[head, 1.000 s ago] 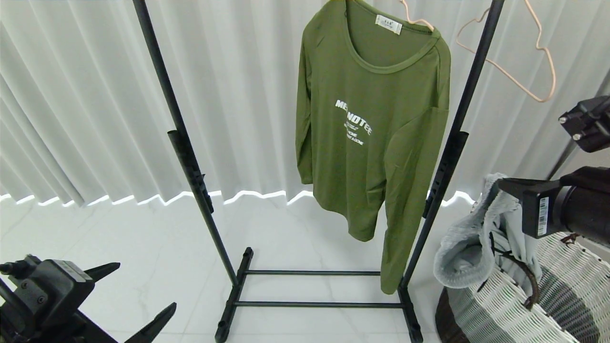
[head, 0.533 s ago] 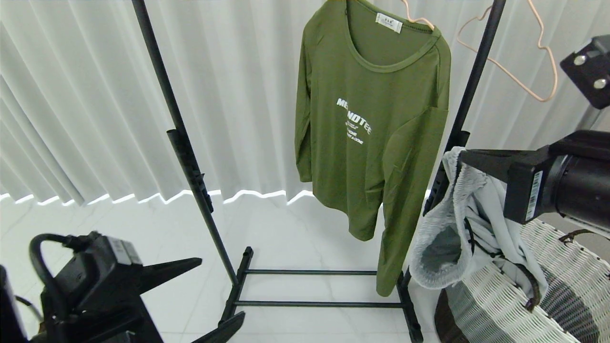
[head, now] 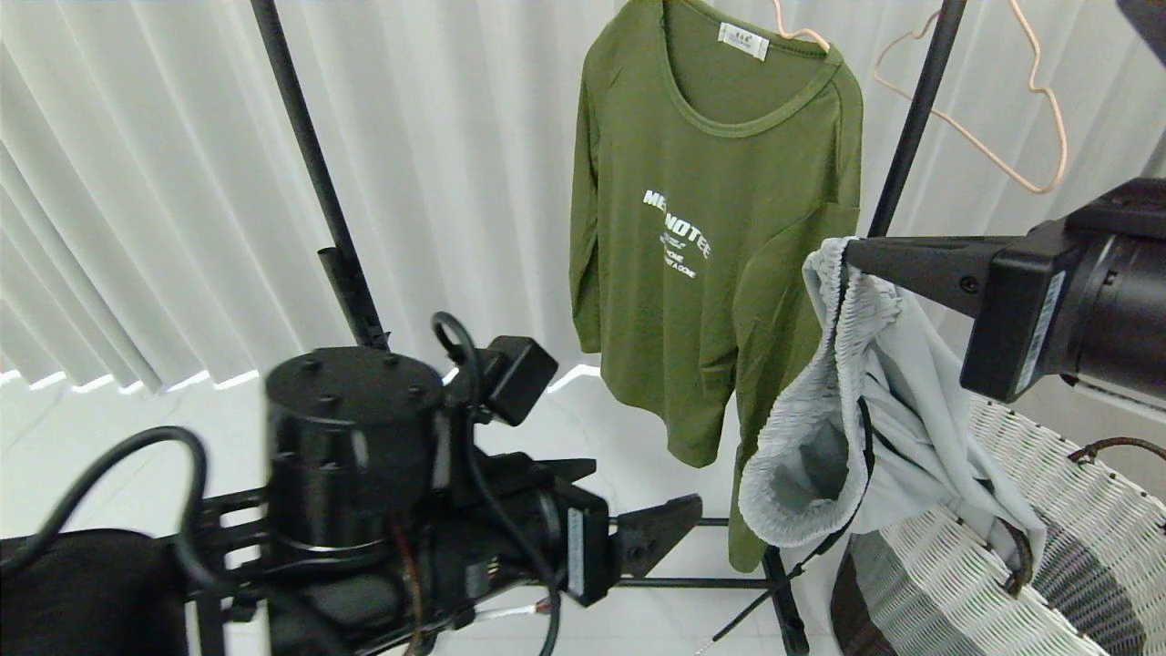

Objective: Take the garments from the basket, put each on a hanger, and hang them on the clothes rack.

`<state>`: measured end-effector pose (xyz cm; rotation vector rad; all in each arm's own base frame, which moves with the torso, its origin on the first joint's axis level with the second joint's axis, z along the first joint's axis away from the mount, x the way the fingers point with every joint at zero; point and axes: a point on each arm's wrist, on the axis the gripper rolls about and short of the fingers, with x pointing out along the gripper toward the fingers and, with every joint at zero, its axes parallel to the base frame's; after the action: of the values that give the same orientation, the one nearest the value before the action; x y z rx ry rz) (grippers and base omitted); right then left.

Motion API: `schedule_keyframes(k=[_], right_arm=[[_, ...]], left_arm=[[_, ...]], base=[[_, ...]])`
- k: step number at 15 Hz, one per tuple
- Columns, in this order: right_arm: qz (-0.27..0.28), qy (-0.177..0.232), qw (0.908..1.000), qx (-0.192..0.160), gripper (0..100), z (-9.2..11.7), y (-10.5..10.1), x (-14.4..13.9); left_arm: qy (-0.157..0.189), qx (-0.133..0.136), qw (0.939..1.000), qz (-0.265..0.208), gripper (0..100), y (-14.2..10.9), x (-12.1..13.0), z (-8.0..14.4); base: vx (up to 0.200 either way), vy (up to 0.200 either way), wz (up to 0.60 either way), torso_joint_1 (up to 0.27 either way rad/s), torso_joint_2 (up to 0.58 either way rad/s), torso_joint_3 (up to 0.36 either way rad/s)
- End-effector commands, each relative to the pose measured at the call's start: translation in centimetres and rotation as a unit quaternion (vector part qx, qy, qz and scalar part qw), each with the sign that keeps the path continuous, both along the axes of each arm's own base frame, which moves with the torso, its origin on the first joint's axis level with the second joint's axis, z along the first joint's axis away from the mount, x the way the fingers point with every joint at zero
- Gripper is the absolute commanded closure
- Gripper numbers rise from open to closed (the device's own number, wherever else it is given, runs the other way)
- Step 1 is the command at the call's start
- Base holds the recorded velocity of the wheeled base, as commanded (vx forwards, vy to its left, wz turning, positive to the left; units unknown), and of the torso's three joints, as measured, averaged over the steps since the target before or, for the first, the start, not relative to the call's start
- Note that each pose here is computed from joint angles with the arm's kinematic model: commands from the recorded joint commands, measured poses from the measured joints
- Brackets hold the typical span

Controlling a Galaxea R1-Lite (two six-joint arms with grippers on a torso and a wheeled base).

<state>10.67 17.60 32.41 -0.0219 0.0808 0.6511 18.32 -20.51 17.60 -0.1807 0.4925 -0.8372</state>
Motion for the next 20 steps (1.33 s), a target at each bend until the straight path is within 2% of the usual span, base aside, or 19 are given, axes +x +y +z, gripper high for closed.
schedule_keyframes(k=[1, 5, 8, 11, 14, 15, 17, 20], right_arm=[[0.005, -0.001, 1.0000, 0.001, 100, 0.1, 0.2, -0.1], [0.005, -0.001, 1.0000, 0.003, 100, 0.1, 0.1, -0.2], [0.006, 0.000, 1.0000, 0.004, 100, 0.1, 0.1, -0.2], [0.006, 0.000, 0.9999, 0.009, 100, 0.3, 0.0, -0.2], [0.006, 0.000, 0.9999, 0.009, 100, 0.3, 0.0, -0.2], [0.006, 0.000, 0.9999, 0.009, 100, 0.3, 0.0, -0.2], [-0.001, 0.000, 1.0000, 0.009, 100, 0.3, -0.1, 0.0], [-0.025, 0.000, 0.9997, 0.004, 100, 0.1, -0.8, 1.6]], left_arm=[[0.055, 0.004, 0.9978, 0.038, 0, -5.5, 3.4, -3.1], [0.087, 0.007, 0.9950, 0.049, 0, -8.4, 5.7, -5.9], [0.099, 0.012, 0.9936, 0.054, 0, -9.9, 7.1, -7.7], [0.116, 0.036, 0.9908, 0.060, 0, -9.6, 7.1, -9.6], [0.125, 0.049, 0.9890, 0.062, 0, -8.9, 6.5, -10.1], [0.125, 0.049, 0.9889, 0.063, 100, -8.8, 6.4, -10.1], [0.116, 0.051, 0.9895, 0.069, 100, -8.2, 5.8, -9.3], [0.062, 0.059, 0.9911, 0.102, 100, -6.1, 4.8, -6.7]], base=[[0.000, 0.000, 0.00, 0.000, 0.00, 0.000], [0.000, 0.000, 0.00, 0.000, 0.00, 0.000], [0.000, 0.000, 0.00, 0.000, 0.00, 0.000], [0.000, 0.000, 0.00, 0.000, 0.00, 0.000], [0.000, 0.000, 0.00, 0.000, 0.00, 0.000], [0.000, 0.000, 0.00, 0.000, 0.00, 0.000], [0.000, 0.000, 0.00, 0.000, 0.00, 0.000], [0.000, 0.000, 0.00, 0.000, 0.00, 0.000]])
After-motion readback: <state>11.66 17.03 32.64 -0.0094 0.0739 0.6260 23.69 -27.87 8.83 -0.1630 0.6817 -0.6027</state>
